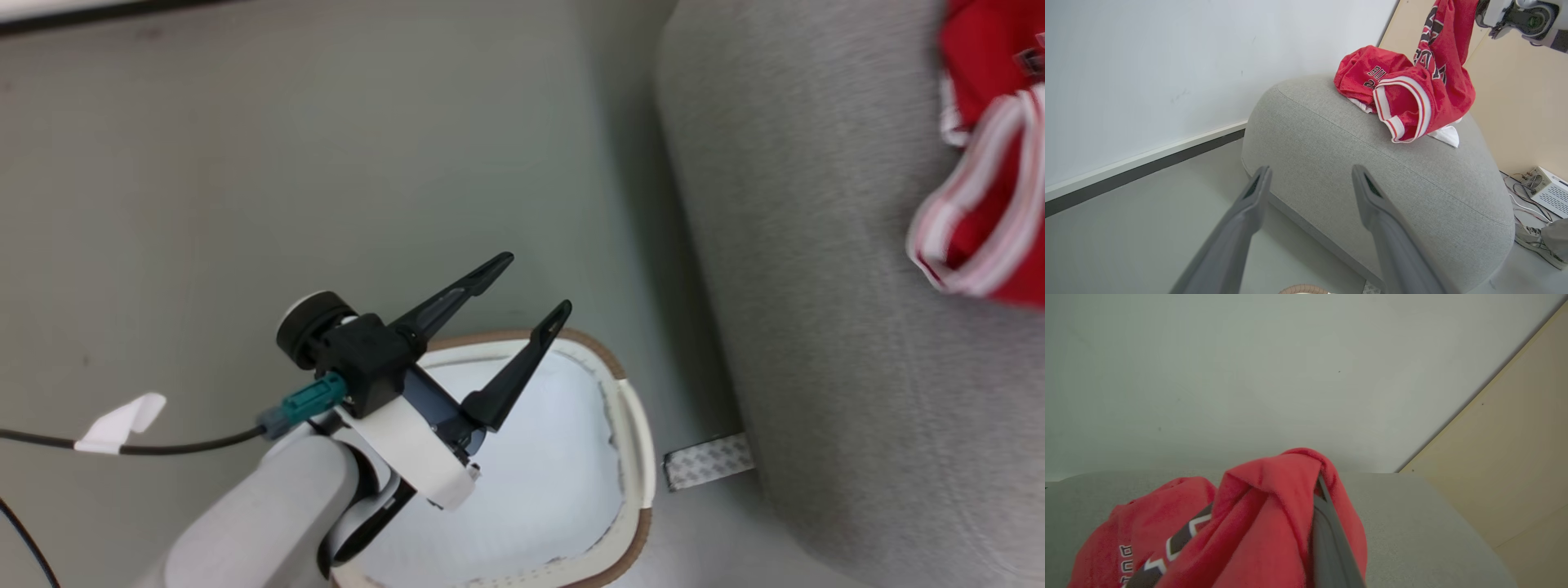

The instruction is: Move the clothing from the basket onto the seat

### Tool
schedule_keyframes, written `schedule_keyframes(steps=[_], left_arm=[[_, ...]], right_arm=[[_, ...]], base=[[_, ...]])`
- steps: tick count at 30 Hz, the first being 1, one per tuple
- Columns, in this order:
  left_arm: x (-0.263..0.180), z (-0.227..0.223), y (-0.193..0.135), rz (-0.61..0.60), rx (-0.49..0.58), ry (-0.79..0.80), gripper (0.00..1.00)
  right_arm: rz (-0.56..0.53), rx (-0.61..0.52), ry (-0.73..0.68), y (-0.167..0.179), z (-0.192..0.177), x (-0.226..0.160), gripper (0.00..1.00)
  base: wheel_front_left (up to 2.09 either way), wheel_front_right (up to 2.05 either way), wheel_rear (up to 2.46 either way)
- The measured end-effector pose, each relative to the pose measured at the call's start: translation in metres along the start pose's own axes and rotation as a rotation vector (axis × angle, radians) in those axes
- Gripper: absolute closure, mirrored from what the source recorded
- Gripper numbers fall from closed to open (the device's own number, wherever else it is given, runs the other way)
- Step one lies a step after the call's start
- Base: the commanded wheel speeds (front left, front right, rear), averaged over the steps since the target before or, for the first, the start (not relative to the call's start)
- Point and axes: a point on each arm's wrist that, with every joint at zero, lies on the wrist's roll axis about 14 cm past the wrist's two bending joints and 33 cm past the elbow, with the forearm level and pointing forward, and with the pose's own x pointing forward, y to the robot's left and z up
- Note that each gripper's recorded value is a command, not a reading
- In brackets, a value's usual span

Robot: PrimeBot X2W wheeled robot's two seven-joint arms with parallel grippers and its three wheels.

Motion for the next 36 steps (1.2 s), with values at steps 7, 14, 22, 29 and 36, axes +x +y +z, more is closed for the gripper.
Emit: schedule_keyframes(steps=[7, 14, 22, 29, 36], left_arm=[[-0.017, -0.018, 0.023, 0.071, -0.022, 0.028, 0.0], [-0.021, -0.015, 0.033, 0.104, -0.011, 0.022, 0.0], [-0.023, -0.005, 0.027, 0.108, 0.005, 0.013, 0.0], [-0.027, 0.02, 0.007, 0.131, 0.025, -0.018, 0.0], [-0.046, 0.06, -0.006, 0.213, 0.07, -0.07, 0.0]], right_arm=[[0.078, 0.002, 0.25, 0.066, -0.077, 0.024, 1.0], [0.127, 0.009, 0.446, 0.089, -0.114, 0.017, 0.67], [0.174, 0.007, 0.51, 0.093, -0.11, 0.002, 0.0], [0.249, -0.036, 0.513, 0.089, -0.087, -0.028, 0.0], [0.322, -0.053, 0.247, 0.071, 0.009, -0.053, 0.0]], base=[[0.0, 0.0, 0.0], [0.0, 0.0, 0.0], [0.0, 0.0, 0.0], [0.0, 0.0, 0.0], [0.0, 0.0, 0.0]])
